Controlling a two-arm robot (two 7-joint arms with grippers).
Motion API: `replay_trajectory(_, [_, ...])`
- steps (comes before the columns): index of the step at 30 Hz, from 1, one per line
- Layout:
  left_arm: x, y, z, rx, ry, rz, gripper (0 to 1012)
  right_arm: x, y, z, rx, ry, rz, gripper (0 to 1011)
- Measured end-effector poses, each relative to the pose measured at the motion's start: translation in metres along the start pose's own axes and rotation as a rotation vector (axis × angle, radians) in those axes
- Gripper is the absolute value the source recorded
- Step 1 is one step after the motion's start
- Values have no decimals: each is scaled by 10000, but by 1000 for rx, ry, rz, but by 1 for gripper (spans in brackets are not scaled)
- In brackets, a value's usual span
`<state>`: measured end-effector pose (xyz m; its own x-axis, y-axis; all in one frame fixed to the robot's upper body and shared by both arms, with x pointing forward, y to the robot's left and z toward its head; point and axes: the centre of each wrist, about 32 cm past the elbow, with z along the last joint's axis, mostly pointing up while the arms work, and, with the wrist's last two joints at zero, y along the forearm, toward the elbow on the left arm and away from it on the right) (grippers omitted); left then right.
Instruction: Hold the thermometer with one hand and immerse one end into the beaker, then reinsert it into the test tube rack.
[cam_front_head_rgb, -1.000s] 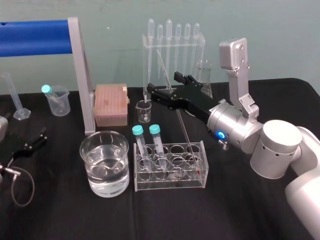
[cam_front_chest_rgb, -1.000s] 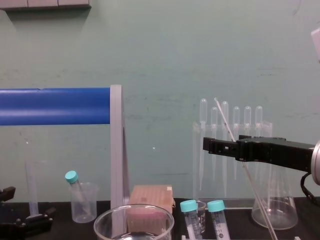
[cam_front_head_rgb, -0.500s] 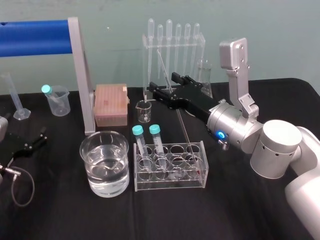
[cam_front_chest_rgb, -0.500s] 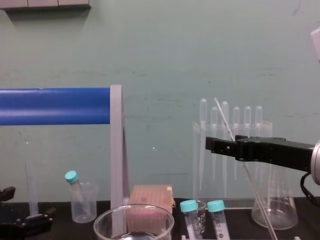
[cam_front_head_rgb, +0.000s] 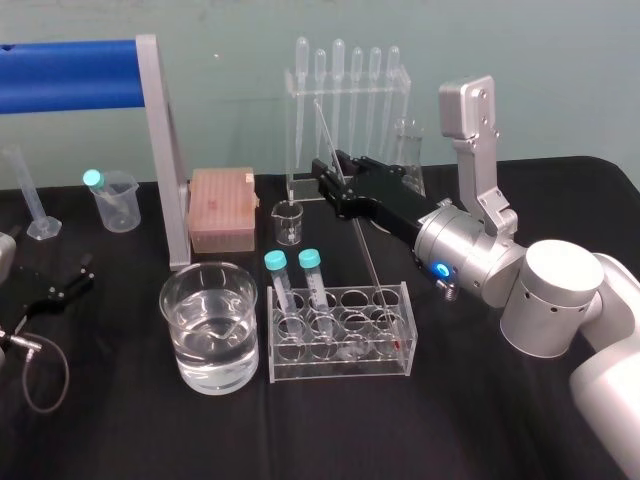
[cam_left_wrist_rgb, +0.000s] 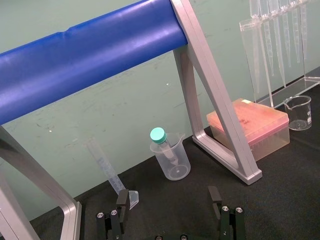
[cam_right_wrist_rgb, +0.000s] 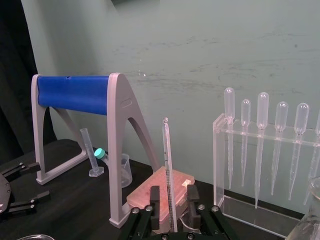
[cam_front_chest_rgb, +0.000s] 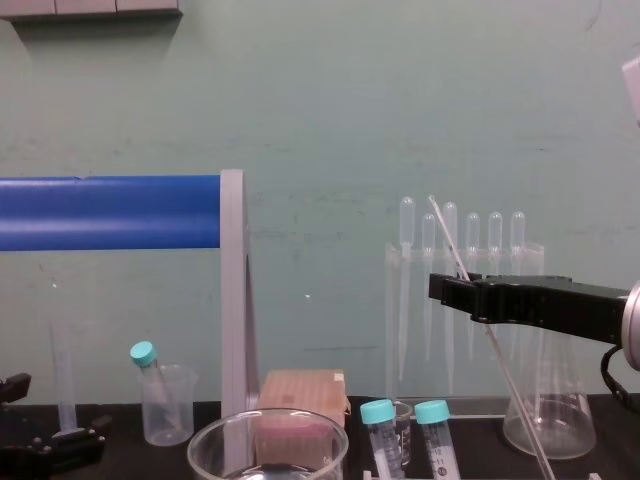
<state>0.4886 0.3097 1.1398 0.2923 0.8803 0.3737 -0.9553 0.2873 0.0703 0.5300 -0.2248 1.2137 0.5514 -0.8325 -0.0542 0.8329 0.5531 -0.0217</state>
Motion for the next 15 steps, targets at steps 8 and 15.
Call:
replay_trajectory(8, [0, 0, 0, 0, 0, 0, 1008, 0, 0, 0, 0, 0, 0, 137])
replay_trajectory(15, [0, 0, 0, 0, 0, 0, 1008, 0, 0, 0, 0, 0, 0, 58])
